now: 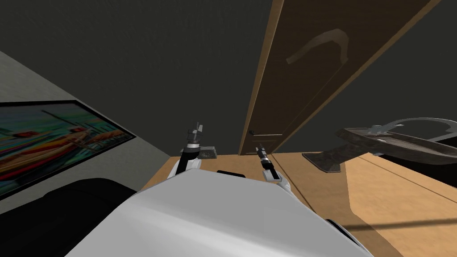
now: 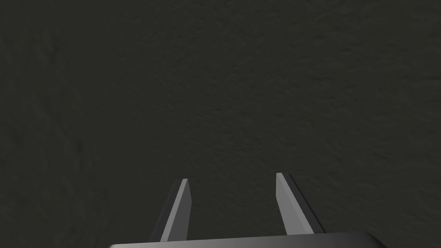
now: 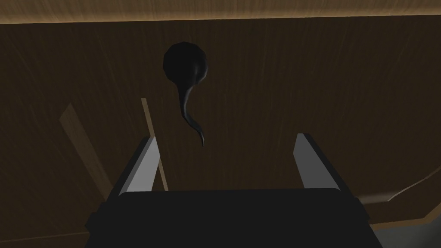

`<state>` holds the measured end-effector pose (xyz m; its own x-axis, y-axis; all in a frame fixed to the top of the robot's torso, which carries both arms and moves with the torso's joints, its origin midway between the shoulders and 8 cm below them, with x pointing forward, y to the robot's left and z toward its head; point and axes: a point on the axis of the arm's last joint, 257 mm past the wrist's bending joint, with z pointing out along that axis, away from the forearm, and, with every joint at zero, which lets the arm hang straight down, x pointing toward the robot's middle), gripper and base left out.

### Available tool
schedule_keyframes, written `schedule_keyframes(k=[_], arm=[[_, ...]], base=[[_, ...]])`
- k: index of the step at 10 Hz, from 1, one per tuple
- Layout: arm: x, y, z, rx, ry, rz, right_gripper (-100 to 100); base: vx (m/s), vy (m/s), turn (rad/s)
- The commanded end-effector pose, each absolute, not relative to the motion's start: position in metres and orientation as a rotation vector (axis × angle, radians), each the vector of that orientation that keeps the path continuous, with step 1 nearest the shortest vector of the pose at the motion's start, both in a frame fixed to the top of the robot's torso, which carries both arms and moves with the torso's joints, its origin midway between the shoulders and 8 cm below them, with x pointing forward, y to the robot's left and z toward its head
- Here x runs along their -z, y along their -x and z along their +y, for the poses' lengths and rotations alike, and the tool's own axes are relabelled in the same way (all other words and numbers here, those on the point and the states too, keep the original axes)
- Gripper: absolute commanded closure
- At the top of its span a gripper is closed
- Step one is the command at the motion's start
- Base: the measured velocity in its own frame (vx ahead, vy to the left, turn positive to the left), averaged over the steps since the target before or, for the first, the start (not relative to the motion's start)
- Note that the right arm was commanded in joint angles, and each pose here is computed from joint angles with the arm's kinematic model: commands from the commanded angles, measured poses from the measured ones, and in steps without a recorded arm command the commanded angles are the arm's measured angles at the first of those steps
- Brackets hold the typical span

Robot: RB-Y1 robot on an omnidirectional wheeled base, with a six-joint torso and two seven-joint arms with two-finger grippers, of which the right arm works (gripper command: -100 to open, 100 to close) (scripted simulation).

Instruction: Pull the door open

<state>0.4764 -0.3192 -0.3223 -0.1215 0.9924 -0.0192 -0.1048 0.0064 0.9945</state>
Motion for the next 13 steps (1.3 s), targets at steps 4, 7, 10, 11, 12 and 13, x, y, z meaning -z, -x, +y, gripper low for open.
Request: schedule_keyframes(k=[4, 7, 10, 11, 12, 13], arm=[[0.336, -0.478, -0.336, -1.289, -1.072, 1.262, -100], [0.346, -0.480, -0.351, -1.246, -1.080, 1.289, -100], [0.352, -0.481, -0.364, -1.212, -1.085, 1.309, -100], [0.354, -0.481, -0.368, -1.202, -1.087, 1.314, -100], [0.353, -0.482, -0.365, -1.208, -1.087, 1.312, -100], [0.354, -0.478, -0.383, -1.182, -1.106, 1.290, -100]], base=[[0.066, -0.058, 0.062], [0.088, -0.075, 0.086], [0.080, -0.065, 0.066], [0.057, -0.061, 0.042], [0.026, -0.032, 0.013], [0.077, 0.011, 0.252]])
